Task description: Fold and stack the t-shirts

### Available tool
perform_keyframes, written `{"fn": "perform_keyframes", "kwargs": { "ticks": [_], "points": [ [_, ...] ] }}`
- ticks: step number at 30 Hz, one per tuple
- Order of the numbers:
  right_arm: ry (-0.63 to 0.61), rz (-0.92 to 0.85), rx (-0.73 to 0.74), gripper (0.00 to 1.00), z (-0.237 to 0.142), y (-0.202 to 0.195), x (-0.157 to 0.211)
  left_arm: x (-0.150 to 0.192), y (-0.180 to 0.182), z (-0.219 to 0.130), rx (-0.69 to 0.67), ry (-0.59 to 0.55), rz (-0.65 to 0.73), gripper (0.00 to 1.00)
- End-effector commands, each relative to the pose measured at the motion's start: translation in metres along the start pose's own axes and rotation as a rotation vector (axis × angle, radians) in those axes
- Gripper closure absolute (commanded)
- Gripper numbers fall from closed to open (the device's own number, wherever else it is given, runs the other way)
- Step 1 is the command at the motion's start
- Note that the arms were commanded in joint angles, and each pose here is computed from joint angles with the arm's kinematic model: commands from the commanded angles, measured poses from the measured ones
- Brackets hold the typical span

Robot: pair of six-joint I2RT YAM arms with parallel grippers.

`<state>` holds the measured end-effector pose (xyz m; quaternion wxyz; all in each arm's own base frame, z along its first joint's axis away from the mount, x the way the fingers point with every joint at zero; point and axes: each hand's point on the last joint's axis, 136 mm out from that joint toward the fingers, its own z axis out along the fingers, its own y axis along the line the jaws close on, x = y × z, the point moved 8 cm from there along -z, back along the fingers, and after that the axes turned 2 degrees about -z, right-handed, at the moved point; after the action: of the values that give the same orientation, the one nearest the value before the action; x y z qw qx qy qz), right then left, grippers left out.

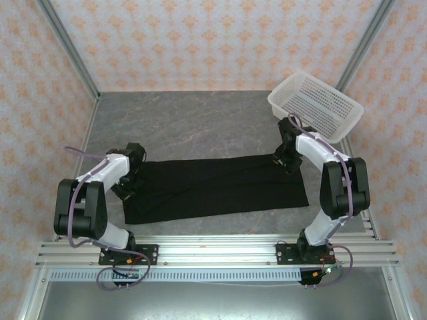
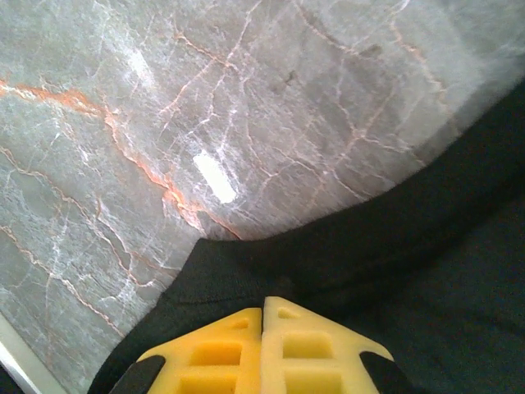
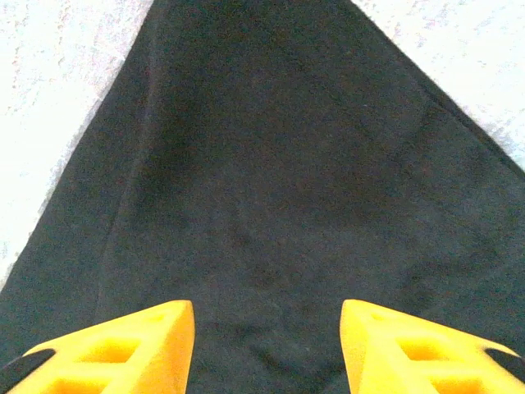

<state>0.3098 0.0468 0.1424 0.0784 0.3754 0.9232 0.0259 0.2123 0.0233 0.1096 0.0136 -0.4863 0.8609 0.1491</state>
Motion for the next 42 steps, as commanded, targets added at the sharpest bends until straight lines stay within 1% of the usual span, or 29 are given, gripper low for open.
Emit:
{"fn": "perform_keyframes", "kwargs": {
  "ticks": [1, 2, 3, 4, 5, 7, 8, 10, 12, 14, 16, 19, 21, 23, 26, 29, 31, 32, 33, 35, 38, 40, 42],
  "points": [
    [-0.034, -0.036, 0.022, 0.48, -0.013, -0.010, 0.003, -0.011, -0.001, -0.006, -0.062, -0.049, 0.019, 0.90],
    [-0.037, -0.044, 0.023, 0.47, -0.016, -0.012, 0.004, -0.013, -0.001, -0.010, -0.068, -0.056, 0.015, 0.77],
    [-0.040, -0.051, 0.022, 0.47, -0.019, -0.013, 0.005, -0.016, 0.000, -0.017, -0.066, -0.072, 0.009, 0.61],
    [-0.043, -0.056, 0.018, 0.46, -0.021, -0.014, 0.005, -0.019, 0.002, -0.025, -0.055, -0.091, -0.004, 0.52],
    [-0.046, -0.060, 0.014, 0.46, -0.023, -0.015, 0.006, -0.021, 0.005, -0.036, -0.035, -0.115, -0.024, 0.46],
    [-0.041, -0.067, 0.006, 0.46, -0.022, -0.015, 0.007, -0.023, 0.012, -0.060, 0.047, -0.156, -0.061, 0.43],
    [-0.033, -0.071, -0.004, 0.46, -0.021, -0.014, 0.007, -0.021, 0.015, -0.070, 0.100, -0.157, -0.081, 0.43],
    [-0.008, -0.080, -0.013, 0.48, -0.014, -0.009, 0.006, -0.012, 0.016, -0.076, 0.196, -0.097, -0.115, 0.46],
    [0.016, -0.092, -0.018, 0.53, -0.007, -0.002, 0.005, 0.006, 0.010, -0.070, 0.266, 0.029, -0.136, 0.53],
    [0.028, -0.108, -0.005, 0.57, 0.000, 0.002, 0.001, 0.025, 0.003, -0.060, 0.297, 0.122, -0.151, 0.58],
    [0.047, -0.125, 0.023, 0.60, 0.007, 0.005, -0.002, 0.038, -0.007, -0.051, 0.319, 0.149, -0.168, 0.61],
    [0.077, -0.152, 0.049, 0.61, 0.019, 0.008, -0.005, 0.044, -0.023, -0.039, 0.332, 0.172, -0.204, 0.67],
    [0.097, -0.165, 0.071, 0.61, 0.028, 0.008, -0.006, 0.046, -0.037, -0.031, 0.324, 0.186, -0.201, 0.71],
    [0.114, -0.165, 0.092, 0.61, 0.035, 0.006, -0.007, 0.047, -0.049, -0.021, 0.289, 0.201, -0.182, 0.75],
    [0.150, -0.171, 0.113, 0.61, 0.045, 0.004, -0.008, 0.041, -0.065, -0.005, 0.210, 0.198, -0.133, 0.77],
    [0.203, -0.176, 0.124, 0.61, 0.051, 0.005, -0.005, 0.018, -0.089, 0.012, 0.156, 0.217, -0.110, 0.79],
    [0.209, -0.167, 0.124, 0.60, 0.052, 0.003, -0.003, -0.010, -0.108, 0.016, 0.144, 0.200, -0.107, 0.80],
    [0.211, -0.158, 0.128, 0.60, 0.051, 0.001, -0.001, -0.024, -0.122, 0.022, 0.137, 0.194, -0.096, 0.80],
    [0.216, -0.146, 0.131, 0.60, 0.051, -0.001, 0.001, -0.037, -0.136, 0.021, 0.150, 0.187, -0.089, 0.80],
    [0.241, -0.099, 0.121, 0.59, 0.052, -0.008, 0.011, -0.064, -0.177, 0.020, 0.205, 0.198, -0.039, 0.80],
    [0.302, -0.011, 0.083, 0.59, 0.054, -0.017, 0.037, -0.100, -0.240, 0.003, 0.310, 0.198, 0.010, 0.80],
    [0.342, 0.041, 0.056, 0.59, 0.053, -0.020, 0.060, -0.122, -0.275, -0.013, 0.390, 0.165, 0.007, 0.80],
    [0.373, 0.088, 0.050, 0.58, 0.052, -0.022, 0.088, -0.138, -0.306, -0.020, 0.477, 0.147, -0.017, 0.79]
  ]
}}
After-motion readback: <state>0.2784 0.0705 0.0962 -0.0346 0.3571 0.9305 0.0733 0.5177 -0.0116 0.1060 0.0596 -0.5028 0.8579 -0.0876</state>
